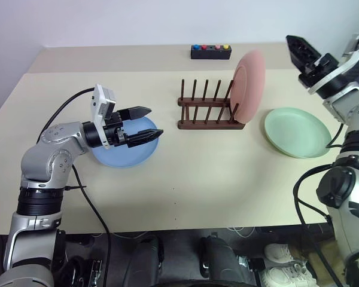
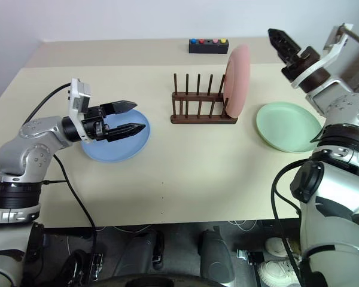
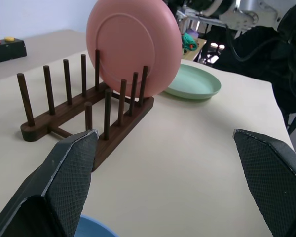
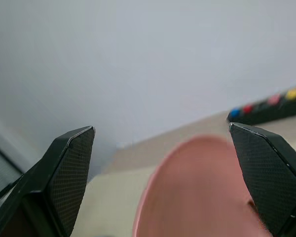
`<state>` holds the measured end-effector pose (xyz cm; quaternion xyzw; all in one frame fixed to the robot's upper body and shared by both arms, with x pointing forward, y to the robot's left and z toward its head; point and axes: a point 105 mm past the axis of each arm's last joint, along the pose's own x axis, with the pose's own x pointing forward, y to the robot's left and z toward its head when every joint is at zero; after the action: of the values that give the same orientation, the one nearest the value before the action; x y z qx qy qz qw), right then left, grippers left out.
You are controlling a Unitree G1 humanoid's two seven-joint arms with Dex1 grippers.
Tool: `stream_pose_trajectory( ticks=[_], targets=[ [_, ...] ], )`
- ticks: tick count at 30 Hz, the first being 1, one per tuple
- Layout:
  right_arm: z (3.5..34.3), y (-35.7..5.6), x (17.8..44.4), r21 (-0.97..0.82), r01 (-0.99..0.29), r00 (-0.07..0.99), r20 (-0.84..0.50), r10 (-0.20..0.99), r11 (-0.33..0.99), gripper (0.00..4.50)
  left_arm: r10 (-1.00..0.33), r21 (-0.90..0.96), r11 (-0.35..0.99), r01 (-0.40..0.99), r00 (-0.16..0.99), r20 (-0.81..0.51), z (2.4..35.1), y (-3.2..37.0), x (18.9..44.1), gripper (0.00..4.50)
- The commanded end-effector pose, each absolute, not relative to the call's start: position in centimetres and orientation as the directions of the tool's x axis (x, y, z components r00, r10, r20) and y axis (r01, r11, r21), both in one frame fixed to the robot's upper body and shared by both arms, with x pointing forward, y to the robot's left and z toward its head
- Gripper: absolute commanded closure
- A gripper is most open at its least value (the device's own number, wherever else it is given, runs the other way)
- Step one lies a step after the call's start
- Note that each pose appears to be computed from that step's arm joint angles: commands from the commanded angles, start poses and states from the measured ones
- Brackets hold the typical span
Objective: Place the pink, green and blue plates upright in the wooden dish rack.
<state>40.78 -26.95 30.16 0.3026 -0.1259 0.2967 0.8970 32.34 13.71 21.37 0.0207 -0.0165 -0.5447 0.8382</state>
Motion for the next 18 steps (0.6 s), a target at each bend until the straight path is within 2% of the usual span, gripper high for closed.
stream_pose_trajectory(
  ticks=[1, 4, 6, 8, 11, 13, 15, 18],
  targets=[
    [32.3, -29.8, 39.5, 0.366, -0.559, 0.800, 0.474, 0.367, 0.744, 0.04, -0.918, 0.129, 0.396, 0.909, 0.397, 0.022, 22.7, 13.5, 32.0, 0.00],
    [29.6, -30.5, 39.1, 0.141, -0.438, 0.868, 0.321, 0.378, 0.888, 0.04, -0.918, 0.145, 0.391, 0.909, 0.396, -0.004, 22.3, 13.6, 31.9, 0.00],
    [28.4, -30.9, 38.5, 0.013, -0.386, 0.893, 0.256, 0.370, 0.923, 0.04, -0.923, 0.140, 0.381, 0.914, 0.385, -0.008, 22.2, 13.5, 31.8, 0.00],
    [27.1, -31.3, 37.7, -0.033, -0.388, 0.906, 0.169, 0.388, 0.921, 0.04, -0.930, 0.123, 0.365, 0.923, 0.368, -0.005, 22.3, 13.4, 31.6, 0.00],
    [22.5, -31.5, 35.5, -0.112, -0.443, 0.895, -0.123, 0.430, 0.890, 0.04, -0.950, 0.074, 0.312, 0.947, 0.312, 0.017, 22.6, 12.9, 30.9, 0.00],
    [19.2, -31.1, 34.2, -0.156, -0.487, 0.849, -0.314, 0.425, 0.859, 0.04, -0.965, 0.041, 0.264, 0.964, 0.263, 0.009, 22.6, 12.5, 30.4, 0.00],
    [17.7, -30.9, 33.5, -0.166, -0.505, 0.822, -0.392, 0.413, 0.847, 0.04, -0.973, 0.016, 0.230, 0.973, 0.230, -0.003, 22.5, 12.3, 30.0, 0.00],
    [17.2, -30.7, 33.4, -0.138, -0.506, 0.803, -0.437, 0.406, 0.852, 0.04, -0.979, 0.024, 0.197, 0.980, 0.198, -0.041, 22.1, 12.2, 29.7, 0.00]
  ],
)
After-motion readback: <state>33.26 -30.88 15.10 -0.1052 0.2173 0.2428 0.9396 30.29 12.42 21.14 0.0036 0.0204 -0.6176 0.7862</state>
